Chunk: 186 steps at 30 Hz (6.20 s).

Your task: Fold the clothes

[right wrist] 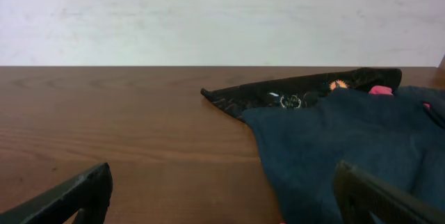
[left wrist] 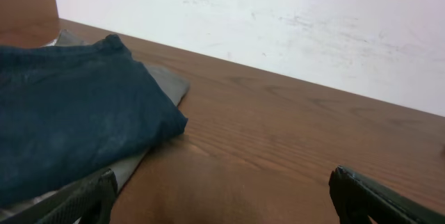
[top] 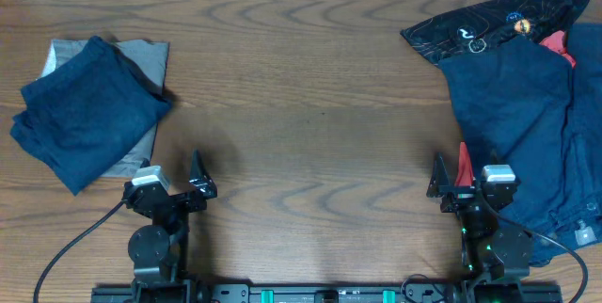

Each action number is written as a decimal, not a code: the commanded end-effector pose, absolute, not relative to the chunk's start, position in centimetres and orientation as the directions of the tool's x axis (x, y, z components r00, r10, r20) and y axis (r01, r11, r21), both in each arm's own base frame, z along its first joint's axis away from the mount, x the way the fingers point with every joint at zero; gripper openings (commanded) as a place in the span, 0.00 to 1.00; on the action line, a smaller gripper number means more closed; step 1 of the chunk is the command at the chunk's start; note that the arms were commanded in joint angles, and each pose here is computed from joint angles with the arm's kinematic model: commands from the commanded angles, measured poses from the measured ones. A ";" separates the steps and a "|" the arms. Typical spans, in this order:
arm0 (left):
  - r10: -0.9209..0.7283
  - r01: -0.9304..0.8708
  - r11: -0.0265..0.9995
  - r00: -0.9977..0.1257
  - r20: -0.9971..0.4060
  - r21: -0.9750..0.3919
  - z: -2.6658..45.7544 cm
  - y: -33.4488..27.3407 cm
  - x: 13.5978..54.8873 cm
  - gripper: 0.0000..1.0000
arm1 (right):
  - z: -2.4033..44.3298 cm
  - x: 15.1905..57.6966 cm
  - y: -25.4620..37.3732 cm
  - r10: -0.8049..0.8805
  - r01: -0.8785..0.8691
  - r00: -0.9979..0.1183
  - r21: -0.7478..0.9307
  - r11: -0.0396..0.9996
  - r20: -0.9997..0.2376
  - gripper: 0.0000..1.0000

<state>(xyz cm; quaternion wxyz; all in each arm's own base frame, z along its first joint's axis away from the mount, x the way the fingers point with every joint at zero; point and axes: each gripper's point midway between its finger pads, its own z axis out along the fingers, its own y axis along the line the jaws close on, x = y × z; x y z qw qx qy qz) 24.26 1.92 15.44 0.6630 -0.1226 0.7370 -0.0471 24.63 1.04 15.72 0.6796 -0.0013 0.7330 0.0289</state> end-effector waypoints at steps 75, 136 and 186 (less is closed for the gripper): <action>-0.303 -0.243 0.953 -0.800 -0.518 -0.183 13.0 0.3 27.0 0.98 | 3.2 37.4 -7.0 0.069 0.194 -0.928 -0.320 0.927 -0.365 0.68; -0.334 -0.221 0.942 -0.659 -0.674 -0.251 16.5 0.5 31.2 0.98 | 32.2 43.0 24.7 0.130 -0.562 -0.364 0.329 0.759 -0.922 0.10; 0.009 0.207 0.770 -0.949 -0.314 -0.604 1.9 -29.7 27.3 0.06 | 14.5 31.5 -4.6 0.347 0.400 -0.882 -0.118 0.909 -0.318 0.99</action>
